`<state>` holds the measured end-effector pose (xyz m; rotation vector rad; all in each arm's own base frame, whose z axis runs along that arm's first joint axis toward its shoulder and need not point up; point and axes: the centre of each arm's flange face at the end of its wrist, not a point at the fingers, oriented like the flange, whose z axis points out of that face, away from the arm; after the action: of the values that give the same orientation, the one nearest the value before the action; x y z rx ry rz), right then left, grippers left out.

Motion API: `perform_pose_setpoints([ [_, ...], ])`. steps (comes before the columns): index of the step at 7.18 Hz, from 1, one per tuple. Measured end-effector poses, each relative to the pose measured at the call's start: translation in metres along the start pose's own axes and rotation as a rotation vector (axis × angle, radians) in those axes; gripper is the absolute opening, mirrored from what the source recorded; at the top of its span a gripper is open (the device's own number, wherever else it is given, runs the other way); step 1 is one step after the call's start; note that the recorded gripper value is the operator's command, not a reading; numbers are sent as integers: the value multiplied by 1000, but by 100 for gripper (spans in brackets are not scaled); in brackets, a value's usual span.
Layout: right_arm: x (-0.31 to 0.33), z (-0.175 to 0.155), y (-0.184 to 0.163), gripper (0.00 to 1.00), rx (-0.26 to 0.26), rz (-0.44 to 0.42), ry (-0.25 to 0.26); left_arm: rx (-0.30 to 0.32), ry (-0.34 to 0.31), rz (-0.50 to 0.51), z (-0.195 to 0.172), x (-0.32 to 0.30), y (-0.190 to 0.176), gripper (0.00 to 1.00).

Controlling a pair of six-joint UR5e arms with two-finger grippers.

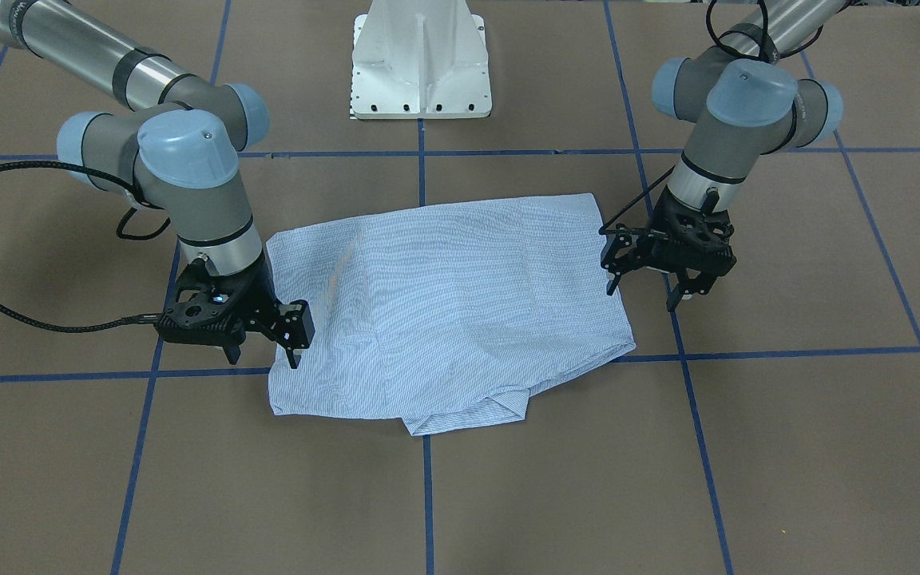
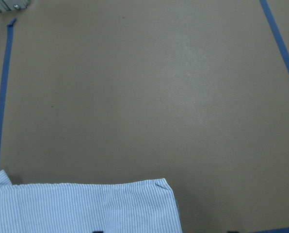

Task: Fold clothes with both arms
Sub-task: 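Move the left gripper to the folded shirt's side edge nearest it and grasp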

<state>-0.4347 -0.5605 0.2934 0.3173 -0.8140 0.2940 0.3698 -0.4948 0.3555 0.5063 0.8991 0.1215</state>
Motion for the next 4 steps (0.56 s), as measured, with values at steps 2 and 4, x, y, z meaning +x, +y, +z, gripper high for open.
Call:
perform_pose_setpoints([
  [2,10,-8,0,100,0,-5,-9,-30,60,-45,-8,9,47,100],
  [4,13,-9,0,100,9,-6,-6,-35,118,-106,0,11,120,100],
])
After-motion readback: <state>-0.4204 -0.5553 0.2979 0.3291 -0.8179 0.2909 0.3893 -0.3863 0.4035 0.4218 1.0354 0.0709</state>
